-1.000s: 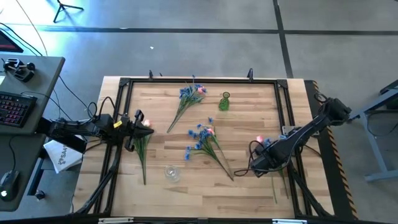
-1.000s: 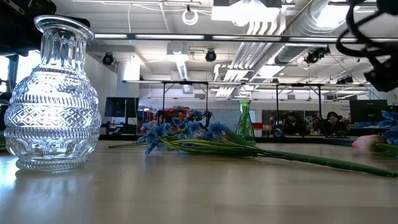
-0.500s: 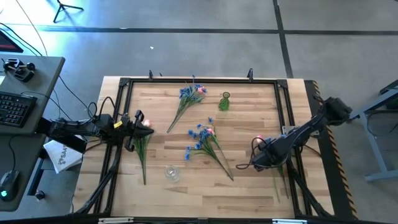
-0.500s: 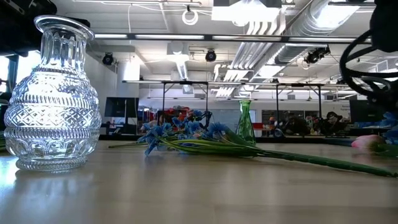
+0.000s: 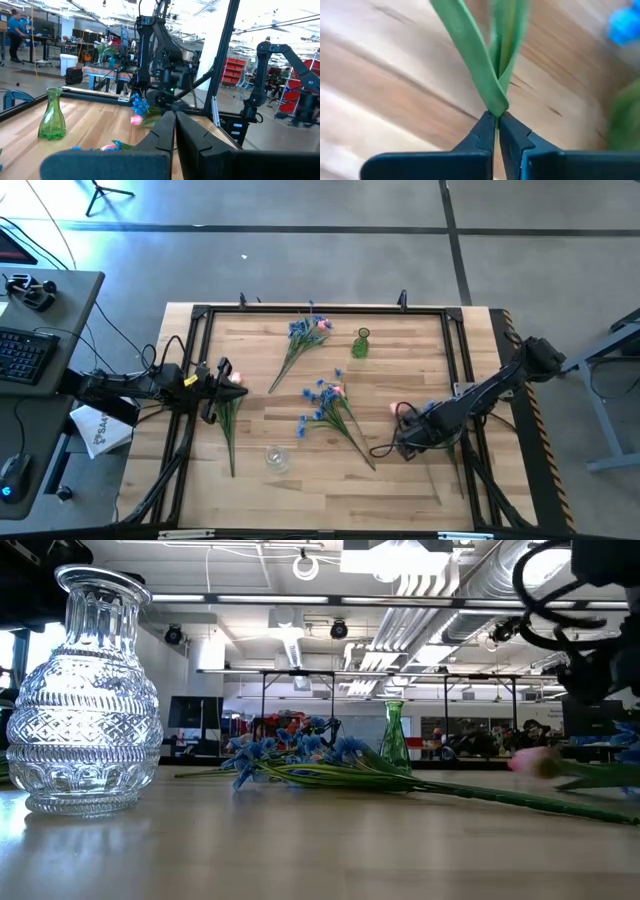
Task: Sort flowers into vase by color
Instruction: Put the pink flower into the green vase
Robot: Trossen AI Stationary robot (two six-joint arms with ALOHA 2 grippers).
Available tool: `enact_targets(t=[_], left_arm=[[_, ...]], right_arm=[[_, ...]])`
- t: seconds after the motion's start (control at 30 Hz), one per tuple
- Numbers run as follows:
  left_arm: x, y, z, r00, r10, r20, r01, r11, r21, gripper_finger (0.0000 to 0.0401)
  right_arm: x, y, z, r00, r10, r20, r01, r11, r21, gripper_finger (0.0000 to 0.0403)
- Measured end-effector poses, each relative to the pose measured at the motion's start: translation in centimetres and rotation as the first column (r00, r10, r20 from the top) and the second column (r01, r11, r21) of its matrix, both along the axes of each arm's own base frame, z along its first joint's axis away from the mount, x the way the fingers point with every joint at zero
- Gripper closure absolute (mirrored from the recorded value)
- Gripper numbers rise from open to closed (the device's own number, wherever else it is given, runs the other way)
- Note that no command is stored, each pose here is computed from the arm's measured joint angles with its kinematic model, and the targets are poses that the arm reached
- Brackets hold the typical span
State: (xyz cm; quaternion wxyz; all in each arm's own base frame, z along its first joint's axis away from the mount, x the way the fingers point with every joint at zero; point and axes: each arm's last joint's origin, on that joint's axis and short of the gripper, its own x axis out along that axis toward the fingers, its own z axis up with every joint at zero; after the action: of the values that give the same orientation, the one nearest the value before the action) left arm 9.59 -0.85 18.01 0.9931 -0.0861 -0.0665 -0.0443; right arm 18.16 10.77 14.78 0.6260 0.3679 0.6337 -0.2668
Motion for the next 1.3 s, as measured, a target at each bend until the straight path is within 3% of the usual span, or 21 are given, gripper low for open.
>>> enact_targets(t=[0.1,0.17,0.23,0.37,0.5,0.53,0.63,0.73,0.8,0.9,0.97,1.07,1.3], left_arm=[[0.0,0.0,0.0,1.0,0.0,0.0,0.0,1.0,0.0,0.0398],[0.0,0.0,0.0,1.0,0.0,-0.001,0.0,1.0,0.0,0.0398],[0.0,0.0,0.0,1.0,0.0,0.0,0.0,1.0,0.0,0.0398],[0.0,0.0,0.0,1.0,0.0,0.0,0.0,1.0,0.0,0.0398],[0.0,0.0,0.0,1.0,0.0,-0.001,0.0,1.0,-0.003,0.0398],[0.0,0.0,0.0,1.0,-0.001,-0.001,0.001,1.0,-0.007,0.0398],[0.0,0.0,0.0,1.0,-0.001,-0.001,0.001,1.0,-0.011,0.0398],[0.0,0.0,0.0,1.0,-0.002,-0.001,0.002,1.0,-0.017,0.0398],[0.0,0.0,0.0,1.0,-0.002,-0.001,0.002,1.0,-0.019,0.0398],[0.0,0.0,0.0,1.0,-0.004,-0.003,0.004,0.999,-0.031,0.0398],[0.0,0.0,0.0,1.0,-0.006,-0.003,0.006,0.999,-0.043,0.0398],[0.0,0.0,0.0,1.0,-0.006,-0.003,0.006,0.999,-0.043,0.0398],[0.0,0.0,0.0,1.0,-0.006,-0.004,0.006,0.999,-0.045,0.0398]], right_arm=[[2.1,0.9,0.8,0.944,0.158,0.289,-0.166,0.986,0.003,0.0398],[3.3,1.2,1.3,0.839,0.279,0.467,-0.266,0.959,-0.096,0.04],[4.6,1.1,1.9,0.698,0.398,0.595,-0.286,0.917,-0.277,0.04],[6.9,-0.6,3.5,0.435,0.593,0.678,-0.155,0.791,-0.592,0.0401],[8.4,-4.2,5.2,0.224,0.741,0.633,0.058,0.639,-0.767,0.0402],[8.5,-5.4,5.6,0.196,0.77,0.608,0.125,0.595,-0.794,0.0402],[8.2,-9.5,6.6,0.205,0.801,0.562,0.358,0.473,-0.805,0.0402],[7.1,-13.1,7.7,0.26,0.794,0.55,0.559,0.341,-0.756,0.0402],[6.5,-14.8,8.3,0.322,0.791,0.52,0.631,0.23,-0.741,0.0402],[5.8,-16.3,9.2,0.461,0.762,0.455,0.653,0.056,-0.755,0.0402],[5.5,-16.9,9.6,0.548,0.717,0.431,0.634,-0.019,-0.773,0.0403],[4.9,-17.4,9.9,0.619,0.667,0.415,0.594,-0.052,-0.803,0.0403],[3.4,-16.9,11.4,0.632,0.661,0.404,0.565,-0.036,-0.824,0.0403]])
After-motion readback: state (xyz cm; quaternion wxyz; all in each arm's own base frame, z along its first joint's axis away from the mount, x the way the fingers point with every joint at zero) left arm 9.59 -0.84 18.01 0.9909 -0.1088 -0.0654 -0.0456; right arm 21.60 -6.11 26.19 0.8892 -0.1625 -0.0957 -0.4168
